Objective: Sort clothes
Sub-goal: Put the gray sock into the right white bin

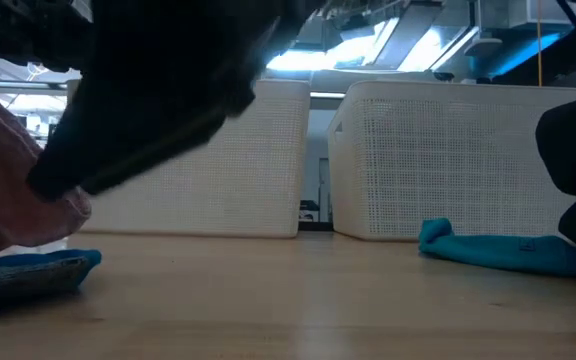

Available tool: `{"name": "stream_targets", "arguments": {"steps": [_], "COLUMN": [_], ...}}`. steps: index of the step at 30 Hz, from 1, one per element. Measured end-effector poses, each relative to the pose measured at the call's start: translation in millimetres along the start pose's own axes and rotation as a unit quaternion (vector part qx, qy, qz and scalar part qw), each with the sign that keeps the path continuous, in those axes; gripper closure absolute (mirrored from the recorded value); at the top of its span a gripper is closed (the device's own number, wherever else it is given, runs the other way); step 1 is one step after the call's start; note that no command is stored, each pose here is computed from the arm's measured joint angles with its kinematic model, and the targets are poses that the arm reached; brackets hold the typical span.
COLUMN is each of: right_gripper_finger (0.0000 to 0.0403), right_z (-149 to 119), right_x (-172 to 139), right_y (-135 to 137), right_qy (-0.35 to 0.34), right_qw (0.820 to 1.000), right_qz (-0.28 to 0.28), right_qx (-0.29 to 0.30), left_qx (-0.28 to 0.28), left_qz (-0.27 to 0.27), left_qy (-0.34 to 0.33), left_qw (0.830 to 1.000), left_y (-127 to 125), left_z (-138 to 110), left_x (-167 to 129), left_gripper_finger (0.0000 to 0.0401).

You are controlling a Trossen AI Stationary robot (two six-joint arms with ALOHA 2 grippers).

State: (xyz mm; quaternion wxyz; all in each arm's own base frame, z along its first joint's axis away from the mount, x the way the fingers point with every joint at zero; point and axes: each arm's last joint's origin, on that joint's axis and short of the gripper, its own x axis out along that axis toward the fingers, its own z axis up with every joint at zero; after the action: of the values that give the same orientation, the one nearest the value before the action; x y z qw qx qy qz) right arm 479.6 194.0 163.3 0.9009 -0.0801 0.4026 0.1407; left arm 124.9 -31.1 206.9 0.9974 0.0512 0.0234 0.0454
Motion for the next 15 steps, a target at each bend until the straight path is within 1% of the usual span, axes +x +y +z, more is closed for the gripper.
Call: {"name": "stream_targets", "arguments": {"steps": [6,11,13,15], "right_gripper_finger": [0.0132,0.0133,0.0143,0.0166], "right_z": [-15,-19,-19,-19], "right_x": [22,32,32,32], "right_y": [-4,-7,-10,-11], "right_qy": [0.025,0.016,0.018,0.019], "right_qw": [0.999,0.999,0.998,0.998], "right_qz": [0.000,0.010,0.013,0.014], "right_qx": [0.027,0.049,0.057,0.059], "left_qx": [0.000,0.000,0.000,0.000], "left_qz": [0.000,0.000,0.000,0.000], "left_qy": [0.000,0.000,0.000,0.000], "left_qw": [1.000,1.000,1.000,1.000], "left_y": [0,0,0,0], "left_z": [0,0,0,0], "left_x": [0,0,0,0], "left_gripper_finger": [0.0400,0.0400,0.0400,0.0400]}}
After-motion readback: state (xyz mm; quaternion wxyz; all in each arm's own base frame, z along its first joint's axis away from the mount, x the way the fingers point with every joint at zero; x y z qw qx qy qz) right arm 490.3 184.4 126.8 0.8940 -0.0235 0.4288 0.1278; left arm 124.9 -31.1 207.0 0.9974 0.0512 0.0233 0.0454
